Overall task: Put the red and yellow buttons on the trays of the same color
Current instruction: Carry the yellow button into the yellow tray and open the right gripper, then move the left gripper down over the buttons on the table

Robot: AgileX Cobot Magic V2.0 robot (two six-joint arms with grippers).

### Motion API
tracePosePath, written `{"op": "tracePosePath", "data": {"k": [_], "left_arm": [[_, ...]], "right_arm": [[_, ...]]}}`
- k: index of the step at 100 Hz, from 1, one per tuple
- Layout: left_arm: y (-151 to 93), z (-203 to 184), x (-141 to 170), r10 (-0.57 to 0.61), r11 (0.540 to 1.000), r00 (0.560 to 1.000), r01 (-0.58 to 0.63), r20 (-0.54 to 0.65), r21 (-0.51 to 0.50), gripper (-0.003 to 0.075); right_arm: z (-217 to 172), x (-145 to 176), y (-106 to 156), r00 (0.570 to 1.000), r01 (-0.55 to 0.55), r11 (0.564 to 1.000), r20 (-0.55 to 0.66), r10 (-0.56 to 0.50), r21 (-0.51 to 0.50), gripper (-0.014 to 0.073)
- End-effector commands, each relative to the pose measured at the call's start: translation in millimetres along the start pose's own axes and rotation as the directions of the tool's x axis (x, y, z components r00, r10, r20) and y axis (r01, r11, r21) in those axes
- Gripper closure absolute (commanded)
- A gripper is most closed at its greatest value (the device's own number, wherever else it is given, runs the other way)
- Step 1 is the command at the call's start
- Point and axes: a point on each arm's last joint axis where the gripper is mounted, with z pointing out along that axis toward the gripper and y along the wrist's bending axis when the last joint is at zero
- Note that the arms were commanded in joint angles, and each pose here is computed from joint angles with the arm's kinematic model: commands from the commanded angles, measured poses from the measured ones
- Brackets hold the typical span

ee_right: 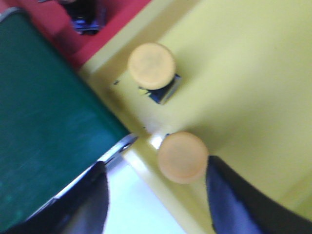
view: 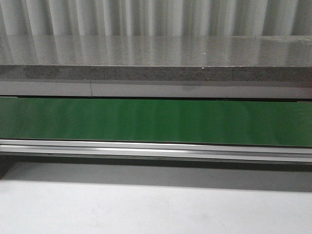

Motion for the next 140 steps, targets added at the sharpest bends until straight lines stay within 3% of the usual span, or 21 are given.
{"op": "tracePosePath", "data": {"k": [1,13,19,41,59,84,115,132,140], "left_arm": [[-0.8,-2.8,-15.1,-0.009,1.0,0.995,0.008,0.101,0.006,0.0741],[-0.8,-2.8,-15.1,-0.009,1.0,0.995,0.008,0.101,0.006,0.0741],[-0.8,-2.8,-15.1,-0.009,1.0,0.995,0.008,0.101,0.006,0.0741],[-0.8,-2.8,-15.1,-0.009,1.0,0.995,0.008,0.101,0.006,0.0741],[-0.8,-2.8,-14.9,-0.009,1.0,0.995,0.008,0.099,0.007,0.0741],[-0.3,-3.1,-17.5,-0.007,1.0,0.992,0.007,0.128,0.002,0.0741],[-0.4,-2.8,-16.1,-0.007,1.0,0.993,0.007,0.116,0.003,0.0741],[1.2,2.0,-19.1,0.017,1.0,0.995,-0.016,0.101,-0.015,0.0741],[3.6,10.1,-26.7,-0.031,0.999,0.997,0.033,0.075,-0.028,0.0741]], "right_arm": [[-21.2,-4.6,13.0,0.992,0.088,0.995,0.093,-0.083,-0.051,0.0351],[-35.2,6.8,33.5,0.975,0.209,0.969,0.11,-0.195,-0.132,0.0603],[-41.8,12.4,40.9,0.961,0.266,0.95,0.121,-0.248,-0.166,0.0666],[-77.9,31.2,50.6,0.902,0.415,0.87,0.249,-0.354,-0.265,0.066],[-110.2,47.0,46.9,0.807,0.558,0.769,0.421,-0.415,-0.311,0.066],[-121.1,75.1,32.4,0.688,0.687,0.653,0.575,-0.442,-0.32,0.066],[-126.8,103.4,3.9,0.653,0.697,0.637,0.659,-0.372,-0.331,0.066],[-125.3,108.0,0.1,0.656,0.697,0.637,0.654,-0.377,-0.331,0.066],[-125.0,108.3,0.0,0.657,0.697,0.636,0.651,-0.38,-0.331,0.066]]}}
